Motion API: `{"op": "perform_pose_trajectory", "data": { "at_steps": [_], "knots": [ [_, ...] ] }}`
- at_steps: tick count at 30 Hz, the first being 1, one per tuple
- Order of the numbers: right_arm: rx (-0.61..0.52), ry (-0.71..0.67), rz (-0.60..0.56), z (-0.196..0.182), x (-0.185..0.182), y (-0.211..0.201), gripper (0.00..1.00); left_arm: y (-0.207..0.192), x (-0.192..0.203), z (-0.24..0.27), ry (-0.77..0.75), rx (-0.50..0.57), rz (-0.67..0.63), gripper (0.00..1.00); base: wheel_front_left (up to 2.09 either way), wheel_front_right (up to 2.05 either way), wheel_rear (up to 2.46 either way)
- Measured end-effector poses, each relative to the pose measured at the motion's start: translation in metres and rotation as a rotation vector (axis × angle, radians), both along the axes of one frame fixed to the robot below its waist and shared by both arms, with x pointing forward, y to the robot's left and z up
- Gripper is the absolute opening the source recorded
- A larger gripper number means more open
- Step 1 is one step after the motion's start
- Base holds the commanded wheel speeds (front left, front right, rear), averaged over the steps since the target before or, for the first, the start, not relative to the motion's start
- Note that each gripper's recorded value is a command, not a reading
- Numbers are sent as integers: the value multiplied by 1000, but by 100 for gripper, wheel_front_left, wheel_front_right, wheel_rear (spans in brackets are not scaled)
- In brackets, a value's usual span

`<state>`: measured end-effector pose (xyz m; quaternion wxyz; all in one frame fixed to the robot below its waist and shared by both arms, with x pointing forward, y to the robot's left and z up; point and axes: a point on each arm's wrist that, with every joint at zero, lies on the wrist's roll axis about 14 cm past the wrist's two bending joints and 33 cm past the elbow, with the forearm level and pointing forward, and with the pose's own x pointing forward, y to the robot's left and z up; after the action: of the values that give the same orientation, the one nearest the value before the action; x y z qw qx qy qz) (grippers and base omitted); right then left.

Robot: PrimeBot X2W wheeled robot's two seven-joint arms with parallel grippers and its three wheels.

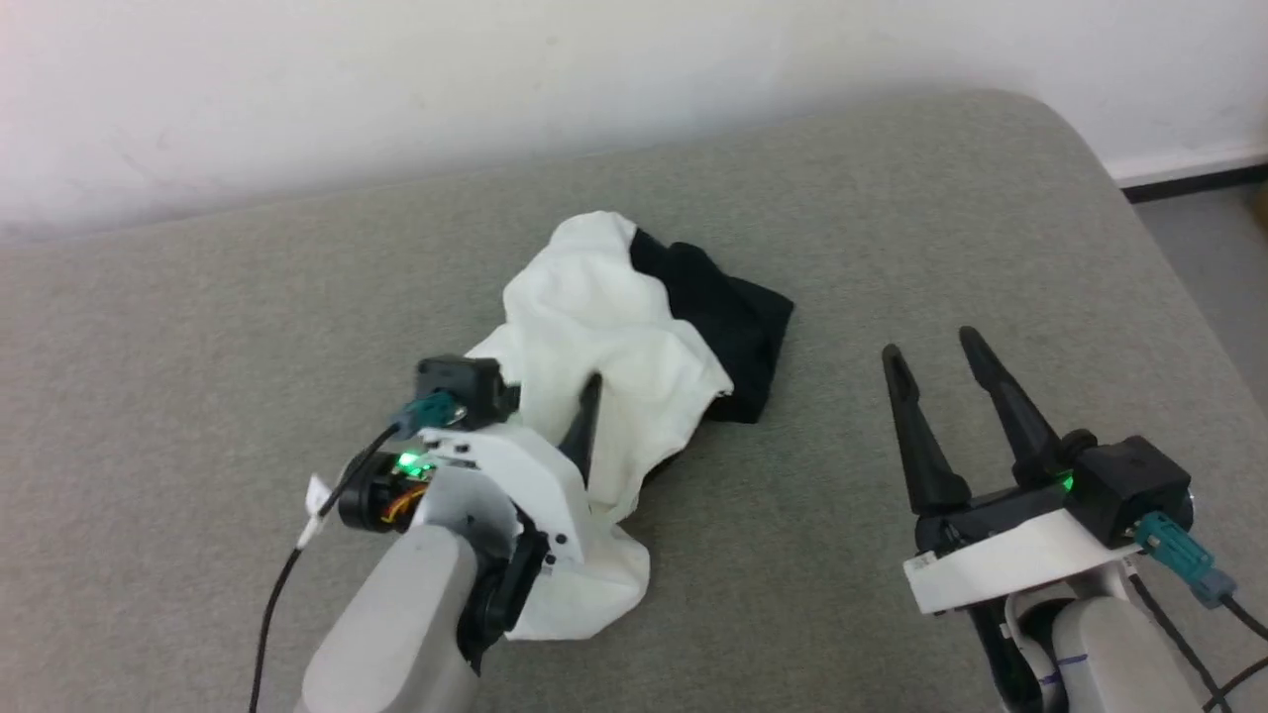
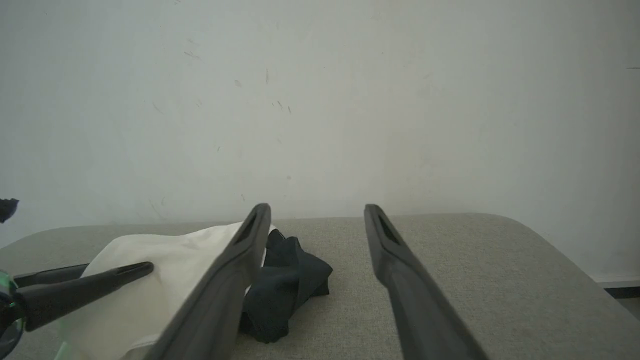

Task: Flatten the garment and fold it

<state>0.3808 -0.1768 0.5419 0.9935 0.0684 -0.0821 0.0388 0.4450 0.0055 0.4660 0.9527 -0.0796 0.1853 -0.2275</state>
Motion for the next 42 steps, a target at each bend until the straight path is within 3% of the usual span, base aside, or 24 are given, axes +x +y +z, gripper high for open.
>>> {"op": "perform_pose_trajectory", "data": {
  "at_steps": [11,16,23,31,32,33,34,37,42],
  "knots": [
    [-50,59,17,-3,35,3,100,98,-4,54,-393,-74,327,100,0,0,0],
    [-62,257,55,-40,64,13,100,135,-5,57,-437,-46,439,100,0,0,0],
    [-95,542,84,-94,100,22,100,155,-6,69,-498,-46,514,100,0,0,0],
    [-204,911,198,-160,95,54,100,178,-9,45,-445,-6,568,100,0,0,0],
    [-214,942,202,-163,94,54,89,180,-10,43,-441,-3,572,100,0,0,0],
    [-217,956,205,-163,95,55,24,182,-10,42,-436,1,576,100,0,0,0],
    [-217,955,206,-160,96,56,0,184,-12,40,-431,5,580,100,0,0,0],
    [-187,907,190,-149,97,53,0,188,-18,34,-413,13,589,100,0,0,0],
    [-124,744,64,-114,94,14,0,188,-30,34,-404,11,594,100,0,0,0]
  ]
}}
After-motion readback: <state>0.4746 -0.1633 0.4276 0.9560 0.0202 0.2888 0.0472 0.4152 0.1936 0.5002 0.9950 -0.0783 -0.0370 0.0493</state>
